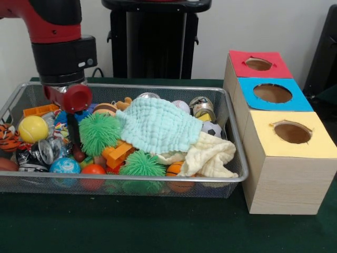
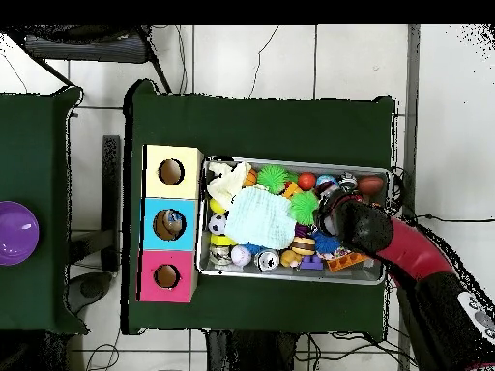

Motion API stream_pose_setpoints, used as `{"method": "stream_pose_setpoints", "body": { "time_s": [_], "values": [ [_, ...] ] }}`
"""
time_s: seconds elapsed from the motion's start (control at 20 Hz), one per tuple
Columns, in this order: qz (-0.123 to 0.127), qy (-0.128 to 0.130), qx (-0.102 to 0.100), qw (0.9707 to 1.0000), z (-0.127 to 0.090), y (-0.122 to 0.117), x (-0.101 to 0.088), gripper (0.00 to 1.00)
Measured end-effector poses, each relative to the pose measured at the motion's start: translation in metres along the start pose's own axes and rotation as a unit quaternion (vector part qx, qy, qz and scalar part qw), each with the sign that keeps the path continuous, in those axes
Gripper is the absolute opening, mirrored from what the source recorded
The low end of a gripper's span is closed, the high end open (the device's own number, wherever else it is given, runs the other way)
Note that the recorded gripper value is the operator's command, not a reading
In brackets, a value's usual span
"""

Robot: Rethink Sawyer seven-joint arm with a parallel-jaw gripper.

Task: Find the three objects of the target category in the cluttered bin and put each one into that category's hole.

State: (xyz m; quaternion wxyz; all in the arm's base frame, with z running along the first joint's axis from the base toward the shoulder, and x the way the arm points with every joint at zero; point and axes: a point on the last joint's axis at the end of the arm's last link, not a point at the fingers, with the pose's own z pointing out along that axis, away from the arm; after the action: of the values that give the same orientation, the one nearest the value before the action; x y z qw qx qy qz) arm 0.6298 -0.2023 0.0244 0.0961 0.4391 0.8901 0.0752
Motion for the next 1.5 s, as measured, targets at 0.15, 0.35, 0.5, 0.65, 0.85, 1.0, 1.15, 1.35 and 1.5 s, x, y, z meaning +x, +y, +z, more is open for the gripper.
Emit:
{"method": "stream_pose_setpoints", "body": {
  "time_s": [0.15,0.35,0.5,0.65,0.85,1.0,1.15,1.35,1.5],
  "values": [
    [-0.022,-0.043,0.001,0.9988,-0.001,0.002,-0.016,0.00],
    [-0.043,-0.086,0.007,0.9954,-0.006,0.002,-0.040,0.00],
    [-0.050,-0.106,0.010,0.9931,-0.011,0.002,-0.058,0.00],
    [-0.053,-0.125,0.012,0.9907,-0.015,-0.001,-0.077,0.00],
    [-0.050,-0.138,0.014,0.9890,-0.014,-0.006,-0.094,0.00],
    [-0.043,-0.142,0.015,0.9889,-0.008,-0.015,-0.104,0.00],
    [-0.028,-0.138,0.019,0.9898,0.007,-0.035,-0.112,0.00],
    [-0.018,-0.128,0.025,0.9912,0.021,-0.052,-0.110,0.00],
    [-0.010,-0.117,0.029,0.9926,0.034,-0.065,-0.104,0.00]
  ]
}}
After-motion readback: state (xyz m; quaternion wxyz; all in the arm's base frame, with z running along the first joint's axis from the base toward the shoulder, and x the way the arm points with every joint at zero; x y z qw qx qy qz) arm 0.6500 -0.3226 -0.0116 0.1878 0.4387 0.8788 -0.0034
